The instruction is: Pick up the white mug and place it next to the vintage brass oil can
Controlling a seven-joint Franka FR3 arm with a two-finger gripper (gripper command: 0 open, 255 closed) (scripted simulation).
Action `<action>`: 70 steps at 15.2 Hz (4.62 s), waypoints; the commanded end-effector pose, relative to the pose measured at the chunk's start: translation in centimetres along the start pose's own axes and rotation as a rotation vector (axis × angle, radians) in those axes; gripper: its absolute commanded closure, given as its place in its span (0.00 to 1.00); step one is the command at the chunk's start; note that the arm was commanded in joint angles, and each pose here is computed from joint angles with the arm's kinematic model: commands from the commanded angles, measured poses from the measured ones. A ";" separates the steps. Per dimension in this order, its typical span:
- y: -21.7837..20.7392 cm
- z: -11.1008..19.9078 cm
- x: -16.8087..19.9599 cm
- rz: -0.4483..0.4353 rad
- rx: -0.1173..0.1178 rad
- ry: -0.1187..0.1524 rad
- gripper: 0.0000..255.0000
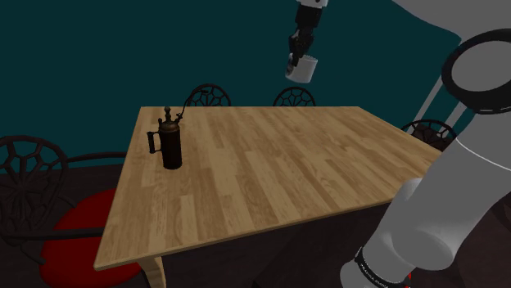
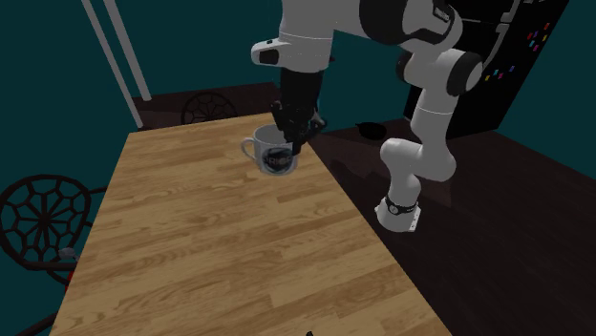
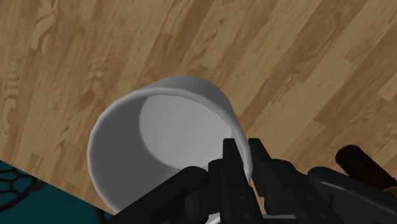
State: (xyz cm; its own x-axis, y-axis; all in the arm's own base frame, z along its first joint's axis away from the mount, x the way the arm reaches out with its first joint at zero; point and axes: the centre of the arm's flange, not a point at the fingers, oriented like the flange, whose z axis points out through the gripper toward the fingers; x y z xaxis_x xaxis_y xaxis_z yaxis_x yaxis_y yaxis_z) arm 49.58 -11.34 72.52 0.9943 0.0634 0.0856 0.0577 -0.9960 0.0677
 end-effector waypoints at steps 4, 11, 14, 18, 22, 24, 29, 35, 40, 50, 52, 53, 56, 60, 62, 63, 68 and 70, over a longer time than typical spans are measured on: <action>-6.6 -0.4 1.5 0.001 -0.001 0.000 1.00; -15.5 -0.9 3.8 0.001 -0.001 0.000 1.00; -19.3 -1.0 4.8 0.001 -0.001 0.000 1.00; -24.4 -1.3 6.1 0.001 -0.001 0.000 1.00; -29.5 -1.5 7.5 0.001 -0.001 0.000 1.00; -32.2 -1.6 8.1 0.001 -0.001 0.000 1.00; -32.4 1.0 7.9 0.001 -0.001 0.000 1.00; -32.6 4.1 7.7 0.001 -0.001 0.000 1.00; -32.8 6.7 7.4 0.001 -0.001 0.000 1.00; -33.2 12.0 7.0 0.001 -0.001 0.000 1.00; -33.2 13.0 6.9 0.001 -0.001 0.000 1.00; -33.3 13.6 6.8 0.001 -0.001 0.000 1.00; -33.4 15.1 6.7 0.001 -0.001 0.000 1.00; -33.5 17.2 6.5 0.001 -0.001 0.000 1.00; -33.6 18.3 6.4 0.001 -0.001 0.000 1.00; -33.6 18.8 6.4 0.001 -0.001 0.000 1.00; -33.8 21.4 6.2 0.001 -0.001 0.000 1.00; -33.9 22.5 6.1 0.001 -0.001 0.000 1.00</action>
State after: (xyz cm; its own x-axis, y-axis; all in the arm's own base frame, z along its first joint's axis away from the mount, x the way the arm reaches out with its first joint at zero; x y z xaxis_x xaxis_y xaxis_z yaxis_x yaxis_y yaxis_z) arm 55.78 21.29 48.93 0.9945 0.0621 0.0846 0.0563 -0.9961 0.0684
